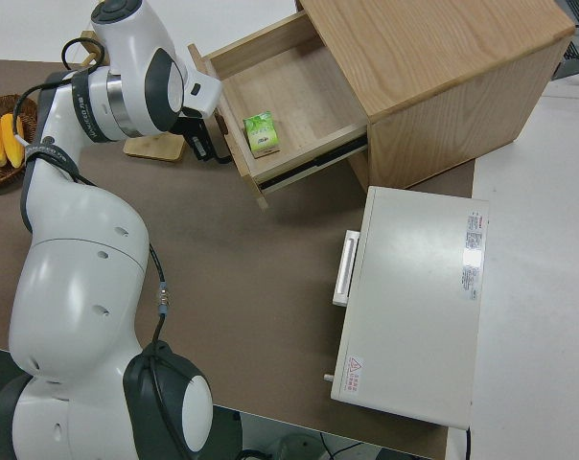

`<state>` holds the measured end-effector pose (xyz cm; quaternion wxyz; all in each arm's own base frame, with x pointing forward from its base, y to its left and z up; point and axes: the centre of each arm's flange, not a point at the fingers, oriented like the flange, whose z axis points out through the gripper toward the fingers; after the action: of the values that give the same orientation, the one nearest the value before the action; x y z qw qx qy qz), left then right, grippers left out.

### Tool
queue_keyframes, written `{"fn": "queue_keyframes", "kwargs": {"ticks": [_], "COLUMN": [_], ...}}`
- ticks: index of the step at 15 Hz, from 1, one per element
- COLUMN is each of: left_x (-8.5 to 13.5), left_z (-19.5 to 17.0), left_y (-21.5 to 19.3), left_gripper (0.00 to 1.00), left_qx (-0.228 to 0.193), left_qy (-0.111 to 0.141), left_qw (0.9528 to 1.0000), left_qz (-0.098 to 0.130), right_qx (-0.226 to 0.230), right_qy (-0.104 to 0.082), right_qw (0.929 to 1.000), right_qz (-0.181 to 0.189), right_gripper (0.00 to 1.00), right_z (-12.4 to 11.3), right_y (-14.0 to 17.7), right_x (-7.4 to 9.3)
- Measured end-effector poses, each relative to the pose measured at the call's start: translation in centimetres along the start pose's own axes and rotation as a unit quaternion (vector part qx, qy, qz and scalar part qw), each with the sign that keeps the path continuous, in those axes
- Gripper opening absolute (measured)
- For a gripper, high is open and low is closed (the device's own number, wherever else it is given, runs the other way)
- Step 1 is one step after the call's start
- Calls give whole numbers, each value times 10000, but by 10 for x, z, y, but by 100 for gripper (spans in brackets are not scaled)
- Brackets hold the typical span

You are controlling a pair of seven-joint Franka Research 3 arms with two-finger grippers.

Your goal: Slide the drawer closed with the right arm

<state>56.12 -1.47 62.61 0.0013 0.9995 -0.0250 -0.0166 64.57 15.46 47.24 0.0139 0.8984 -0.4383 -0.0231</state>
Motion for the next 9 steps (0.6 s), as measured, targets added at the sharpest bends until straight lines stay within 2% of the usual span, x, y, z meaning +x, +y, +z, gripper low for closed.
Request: {"fn": "queue_keyframes", "kwargs": {"ticks": [7, 9], "left_x": [0, 0], "left_z": [0, 0], "left_y": [0, 0], "left_gripper": [100, 100], "left_qx": [0, 0], "left_qy": [0, 0], "left_qw": [10000, 10000], "left_qz": [0, 0], "right_qx": [137, 191], "right_qy": [67, 105], "right_qw": [9987, 9985], "right_qz": [-482, -499], "right_gripper": [1, 1], "right_z": [-11, -13], "right_y": [21, 29], "right_x": [51, 68]}}
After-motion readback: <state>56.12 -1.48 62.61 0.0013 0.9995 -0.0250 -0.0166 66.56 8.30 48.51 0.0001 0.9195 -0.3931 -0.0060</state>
